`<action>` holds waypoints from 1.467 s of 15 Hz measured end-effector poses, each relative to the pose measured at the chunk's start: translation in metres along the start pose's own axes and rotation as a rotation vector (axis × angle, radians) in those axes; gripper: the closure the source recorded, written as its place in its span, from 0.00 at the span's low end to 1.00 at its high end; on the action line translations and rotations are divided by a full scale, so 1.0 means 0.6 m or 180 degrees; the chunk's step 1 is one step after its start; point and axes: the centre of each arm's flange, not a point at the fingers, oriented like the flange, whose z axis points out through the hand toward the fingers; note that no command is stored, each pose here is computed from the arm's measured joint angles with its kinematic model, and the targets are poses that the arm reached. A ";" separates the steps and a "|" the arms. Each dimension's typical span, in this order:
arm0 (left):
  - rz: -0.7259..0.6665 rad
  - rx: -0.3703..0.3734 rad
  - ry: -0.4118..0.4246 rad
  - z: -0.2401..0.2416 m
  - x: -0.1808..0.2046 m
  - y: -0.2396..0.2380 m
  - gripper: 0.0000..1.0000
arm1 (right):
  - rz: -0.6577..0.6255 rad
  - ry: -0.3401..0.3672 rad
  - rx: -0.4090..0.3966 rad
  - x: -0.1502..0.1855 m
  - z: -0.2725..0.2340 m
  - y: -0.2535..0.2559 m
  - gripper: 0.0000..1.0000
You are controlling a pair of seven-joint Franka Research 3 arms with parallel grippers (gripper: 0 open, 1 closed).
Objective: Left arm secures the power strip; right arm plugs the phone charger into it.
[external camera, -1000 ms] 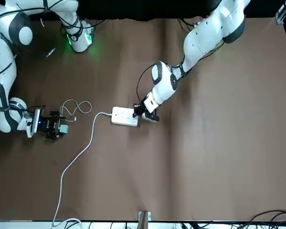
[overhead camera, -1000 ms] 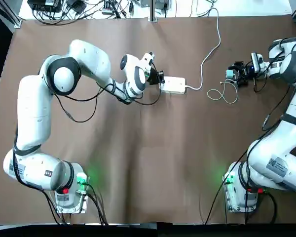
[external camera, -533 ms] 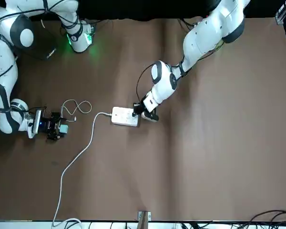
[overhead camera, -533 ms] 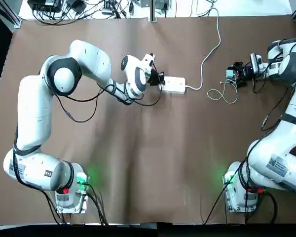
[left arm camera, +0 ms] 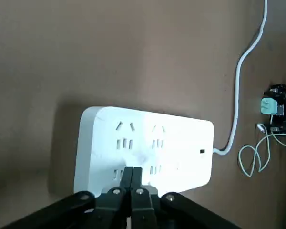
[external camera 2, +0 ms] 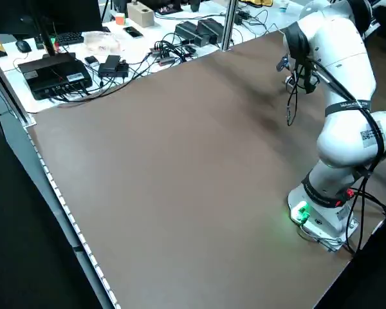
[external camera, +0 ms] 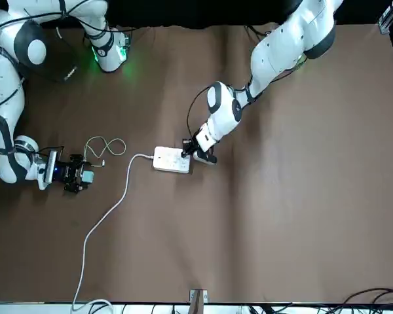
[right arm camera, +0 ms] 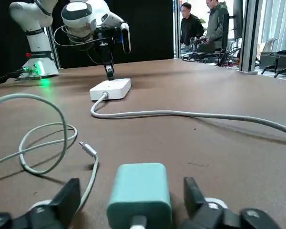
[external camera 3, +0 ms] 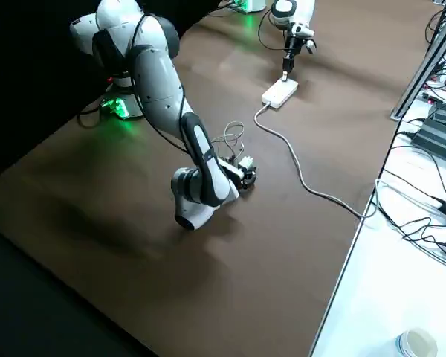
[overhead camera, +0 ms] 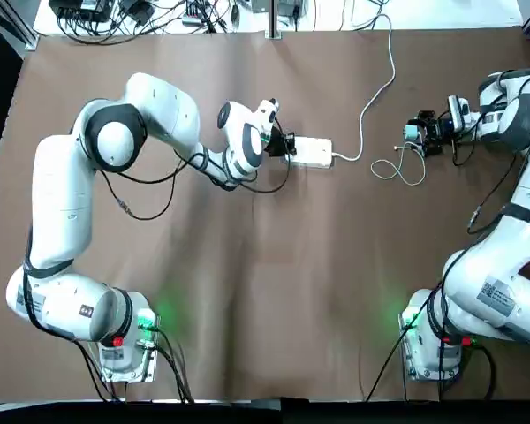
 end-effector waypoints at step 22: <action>0.0155 0.0003 0.0005 -0.001 0.002 -0.002 0.99 | 0.0217 -0.0287 -0.0019 0.095 -0.055 0.059 0.52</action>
